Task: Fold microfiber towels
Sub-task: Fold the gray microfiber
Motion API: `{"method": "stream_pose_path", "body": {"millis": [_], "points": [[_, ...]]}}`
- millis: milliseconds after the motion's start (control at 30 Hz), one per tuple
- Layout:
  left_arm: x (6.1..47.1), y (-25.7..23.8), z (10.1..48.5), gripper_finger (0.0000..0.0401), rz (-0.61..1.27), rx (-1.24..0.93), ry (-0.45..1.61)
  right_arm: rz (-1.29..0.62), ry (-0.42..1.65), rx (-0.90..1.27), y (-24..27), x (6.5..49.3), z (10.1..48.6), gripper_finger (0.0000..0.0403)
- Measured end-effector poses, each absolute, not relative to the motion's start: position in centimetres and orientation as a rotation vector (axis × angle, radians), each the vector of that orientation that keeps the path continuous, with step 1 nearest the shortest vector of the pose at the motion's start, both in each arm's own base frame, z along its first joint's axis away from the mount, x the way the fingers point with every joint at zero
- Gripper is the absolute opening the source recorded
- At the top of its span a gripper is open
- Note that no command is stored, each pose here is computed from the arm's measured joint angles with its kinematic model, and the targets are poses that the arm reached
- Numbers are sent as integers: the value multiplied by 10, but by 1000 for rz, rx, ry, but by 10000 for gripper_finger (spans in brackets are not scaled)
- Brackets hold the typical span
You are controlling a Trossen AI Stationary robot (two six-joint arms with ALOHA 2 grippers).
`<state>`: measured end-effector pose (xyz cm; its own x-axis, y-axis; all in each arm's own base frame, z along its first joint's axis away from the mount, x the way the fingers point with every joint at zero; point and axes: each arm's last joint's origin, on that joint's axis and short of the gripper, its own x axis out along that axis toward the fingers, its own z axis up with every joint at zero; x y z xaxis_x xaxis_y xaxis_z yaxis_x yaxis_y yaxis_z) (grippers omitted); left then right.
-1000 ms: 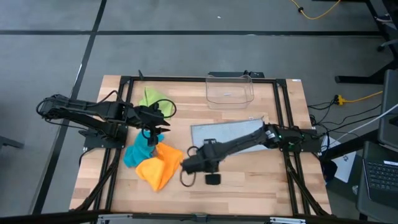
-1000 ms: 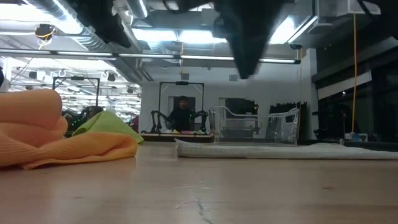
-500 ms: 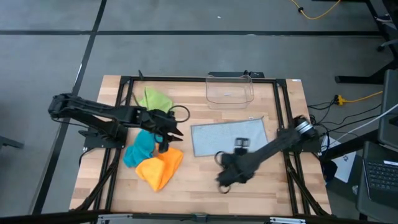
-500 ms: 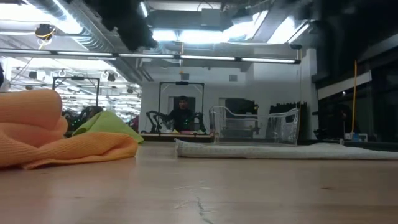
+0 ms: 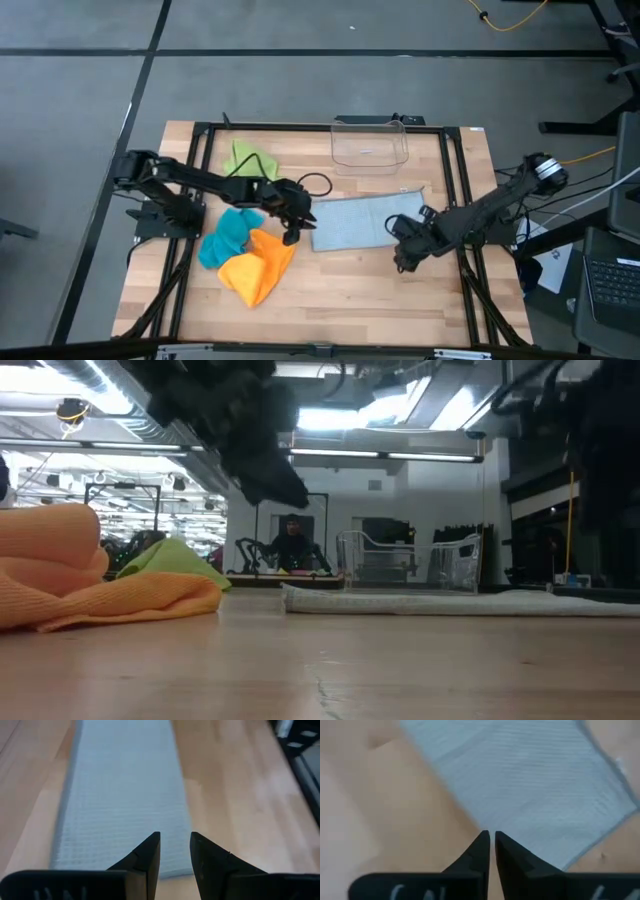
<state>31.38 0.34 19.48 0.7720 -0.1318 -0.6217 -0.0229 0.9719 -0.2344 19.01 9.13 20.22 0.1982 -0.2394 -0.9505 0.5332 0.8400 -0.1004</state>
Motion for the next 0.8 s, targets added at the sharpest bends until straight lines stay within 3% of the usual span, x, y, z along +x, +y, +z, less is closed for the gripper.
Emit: {"method": "stream_pose_path", "body": {"millis": [200, 400, 800], "points": [[331, 12, 171, 98, -11, -269, 744, -741, 1251, 362, 64, 181, 171, 18], [354, 5, 145, 98, 20, -296, 812, -756, 1225, 477, 50, 184, 143, 6], [372, -33, 118, 98, -23, -327, 934, -770, 1207, 486, 23, 195, 133, 7]]}}
